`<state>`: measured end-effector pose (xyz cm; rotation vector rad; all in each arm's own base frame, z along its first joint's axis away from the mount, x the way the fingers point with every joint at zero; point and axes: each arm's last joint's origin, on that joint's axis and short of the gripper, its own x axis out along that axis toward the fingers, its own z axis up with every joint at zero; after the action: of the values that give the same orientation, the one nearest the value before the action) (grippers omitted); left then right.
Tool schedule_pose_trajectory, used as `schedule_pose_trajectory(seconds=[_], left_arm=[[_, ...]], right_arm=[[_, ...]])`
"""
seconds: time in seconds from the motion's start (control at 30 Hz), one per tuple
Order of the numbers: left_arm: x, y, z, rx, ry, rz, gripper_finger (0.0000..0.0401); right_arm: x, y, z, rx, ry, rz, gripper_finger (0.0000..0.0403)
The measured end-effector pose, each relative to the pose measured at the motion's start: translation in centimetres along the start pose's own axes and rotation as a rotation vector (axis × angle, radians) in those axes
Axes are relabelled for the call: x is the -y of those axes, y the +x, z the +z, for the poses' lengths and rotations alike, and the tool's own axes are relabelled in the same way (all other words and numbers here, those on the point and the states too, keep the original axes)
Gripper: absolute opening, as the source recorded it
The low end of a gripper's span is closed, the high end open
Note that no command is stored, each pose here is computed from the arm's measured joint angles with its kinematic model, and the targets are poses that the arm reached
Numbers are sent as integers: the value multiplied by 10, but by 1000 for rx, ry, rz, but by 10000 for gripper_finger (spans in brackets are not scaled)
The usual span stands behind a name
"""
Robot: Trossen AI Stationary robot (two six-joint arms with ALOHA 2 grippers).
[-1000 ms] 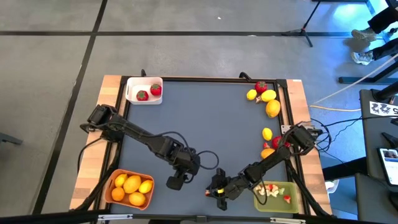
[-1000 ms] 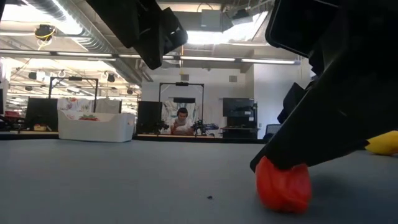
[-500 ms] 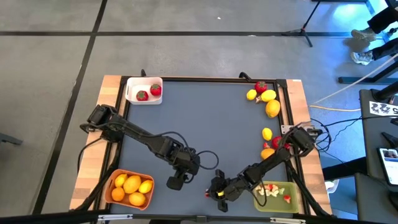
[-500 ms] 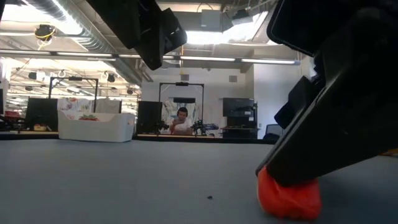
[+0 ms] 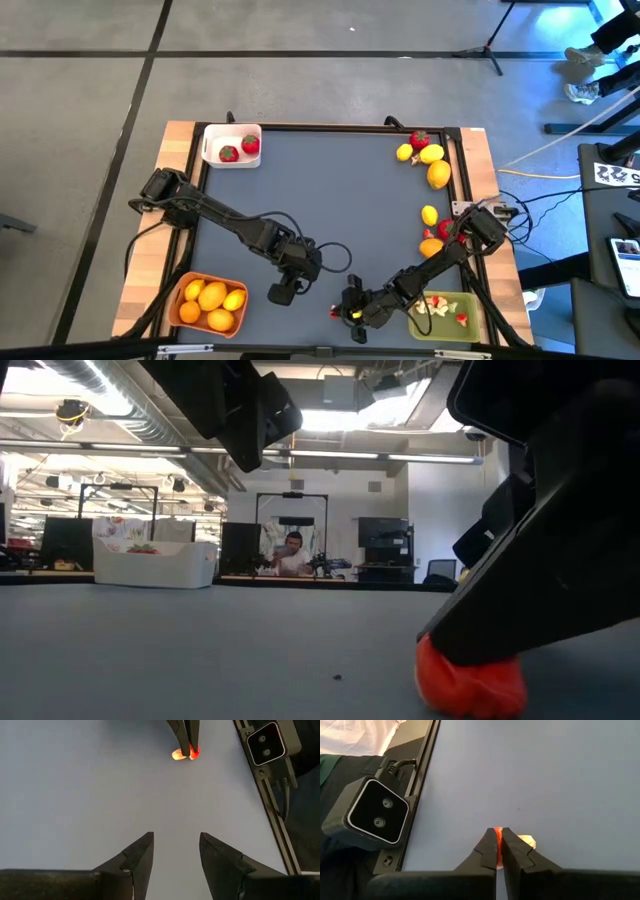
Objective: Sort produce into baskets
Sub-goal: Put the red mushroom into the yellow bin
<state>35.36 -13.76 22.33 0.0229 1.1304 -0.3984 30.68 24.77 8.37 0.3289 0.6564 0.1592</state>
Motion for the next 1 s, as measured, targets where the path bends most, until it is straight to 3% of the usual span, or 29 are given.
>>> schedule_pose_trajectory(seconds=[0.2, 0.47, 0.77, 1.0], left_arm=[[0, 0, 1, 9, 2, 3, 155], [0, 0, 0, 4, 2, 7, 155], [0, 0, 3, 29, 12, 8, 155], [-1, 0, 3, 31, 14, 12, 155]], right_arm=[[-13, -13, 11, -25, -40, 14, 4], [-32, -46, 25, -86, -62, -79, 7], [-55, -100, 35, -58, -29, -117, 8], [-69, -141, 34, -53, 89, -106, 9]])
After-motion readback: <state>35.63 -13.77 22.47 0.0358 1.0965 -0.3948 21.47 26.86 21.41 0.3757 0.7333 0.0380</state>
